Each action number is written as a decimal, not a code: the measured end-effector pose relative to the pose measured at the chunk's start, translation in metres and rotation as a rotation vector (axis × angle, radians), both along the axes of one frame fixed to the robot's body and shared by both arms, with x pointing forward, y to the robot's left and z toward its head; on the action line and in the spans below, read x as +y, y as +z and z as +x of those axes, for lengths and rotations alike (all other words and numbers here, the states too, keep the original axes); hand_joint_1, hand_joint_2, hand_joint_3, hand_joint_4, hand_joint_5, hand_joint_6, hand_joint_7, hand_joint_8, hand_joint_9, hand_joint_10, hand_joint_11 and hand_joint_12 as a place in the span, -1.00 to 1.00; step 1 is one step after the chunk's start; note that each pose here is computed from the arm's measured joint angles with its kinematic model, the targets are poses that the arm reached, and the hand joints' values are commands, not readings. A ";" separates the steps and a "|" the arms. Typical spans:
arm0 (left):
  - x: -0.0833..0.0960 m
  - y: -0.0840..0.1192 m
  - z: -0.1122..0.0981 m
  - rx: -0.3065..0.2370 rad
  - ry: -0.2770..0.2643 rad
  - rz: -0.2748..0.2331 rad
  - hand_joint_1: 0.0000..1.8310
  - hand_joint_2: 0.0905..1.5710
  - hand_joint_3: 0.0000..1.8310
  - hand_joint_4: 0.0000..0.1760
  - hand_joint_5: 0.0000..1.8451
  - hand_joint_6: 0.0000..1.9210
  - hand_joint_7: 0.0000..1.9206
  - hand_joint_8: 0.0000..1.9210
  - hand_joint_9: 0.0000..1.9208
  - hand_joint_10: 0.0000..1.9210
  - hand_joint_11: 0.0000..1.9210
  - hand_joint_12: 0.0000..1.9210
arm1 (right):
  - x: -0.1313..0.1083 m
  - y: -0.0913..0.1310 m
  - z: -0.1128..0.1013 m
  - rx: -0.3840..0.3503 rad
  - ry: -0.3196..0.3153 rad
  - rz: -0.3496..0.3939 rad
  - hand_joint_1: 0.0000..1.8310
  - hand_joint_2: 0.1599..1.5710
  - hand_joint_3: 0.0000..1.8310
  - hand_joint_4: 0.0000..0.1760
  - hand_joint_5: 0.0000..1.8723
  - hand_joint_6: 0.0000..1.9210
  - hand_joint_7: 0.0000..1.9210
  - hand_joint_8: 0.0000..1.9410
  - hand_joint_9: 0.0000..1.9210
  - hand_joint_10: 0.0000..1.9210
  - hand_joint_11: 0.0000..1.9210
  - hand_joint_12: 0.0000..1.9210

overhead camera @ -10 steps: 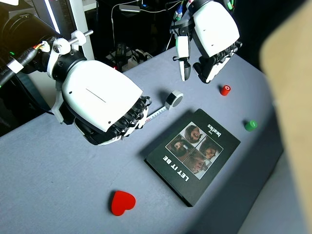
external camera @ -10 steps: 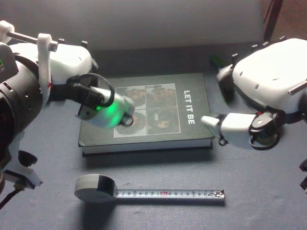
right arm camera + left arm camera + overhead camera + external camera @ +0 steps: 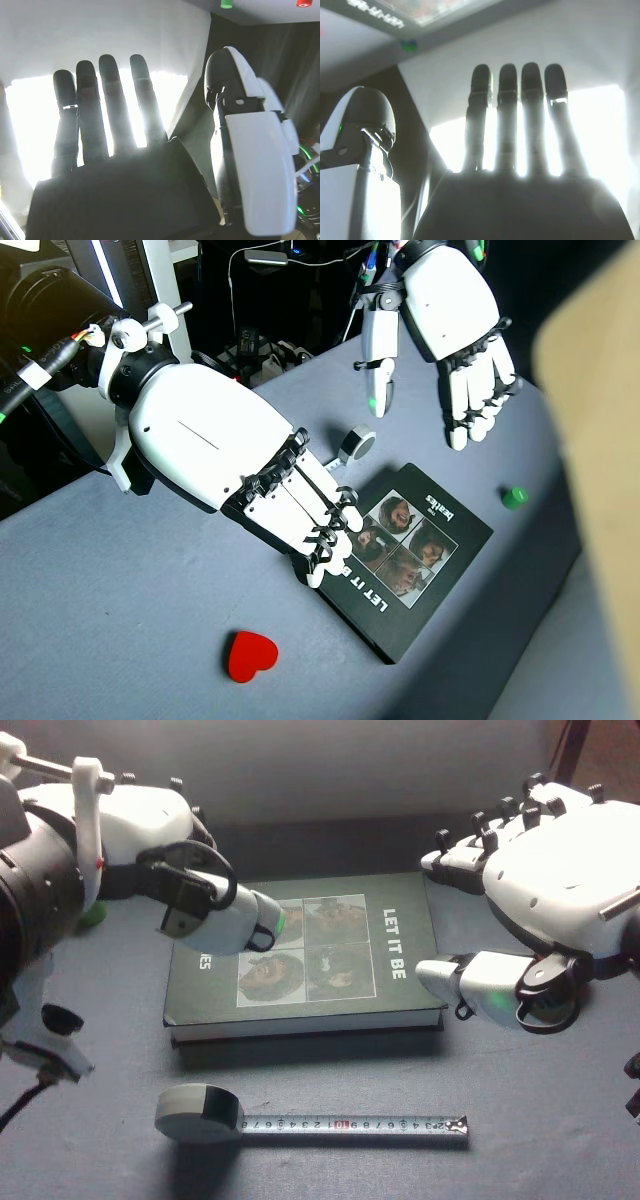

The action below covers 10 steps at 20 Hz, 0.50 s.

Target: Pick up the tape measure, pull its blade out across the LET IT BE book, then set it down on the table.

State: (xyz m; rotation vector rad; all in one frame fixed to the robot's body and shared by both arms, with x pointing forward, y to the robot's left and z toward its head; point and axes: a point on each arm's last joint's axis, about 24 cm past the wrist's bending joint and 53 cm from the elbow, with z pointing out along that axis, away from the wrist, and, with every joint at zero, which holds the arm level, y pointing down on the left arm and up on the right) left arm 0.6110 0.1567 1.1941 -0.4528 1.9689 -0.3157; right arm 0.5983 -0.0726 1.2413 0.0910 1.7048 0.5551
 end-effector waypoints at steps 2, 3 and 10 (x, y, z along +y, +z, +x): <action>0.003 0.004 0.007 -0.014 -0.010 -0.013 -0.46 0.21 -1.00 -1.00 -0.62 -1.00 -0.68 -1.00 -0.70 -1.00 -0.99 -0.20 | 0.001 0.000 -0.001 -0.001 0.004 -0.001 -0.55 0.38 -1.00 -0.64 -0.67 -1.00 -0.67 -1.00 -0.71 -1.00 -1.00 0.02; 0.006 0.005 0.009 -0.014 -0.006 -0.014 -0.32 0.17 -1.00 -1.00 -0.63 -1.00 -0.69 -1.00 -0.71 -1.00 -1.00 -0.21 | 0.001 0.000 -0.001 0.000 0.004 -0.001 -0.54 0.37 -1.00 -0.64 -0.68 -1.00 -0.66 -0.99 -0.70 -0.99 -1.00 0.01; 0.052 0.001 0.017 -0.001 0.038 0.013 0.07 0.25 -1.00 -1.00 -0.48 -0.99 -0.56 -0.99 -0.64 -0.99 -0.95 -0.25 | 0.001 0.000 -0.001 0.000 0.006 -0.003 -0.53 0.37 -1.00 -0.78 -0.61 -0.98 -0.60 -0.99 -0.67 -0.99 -1.00 -0.03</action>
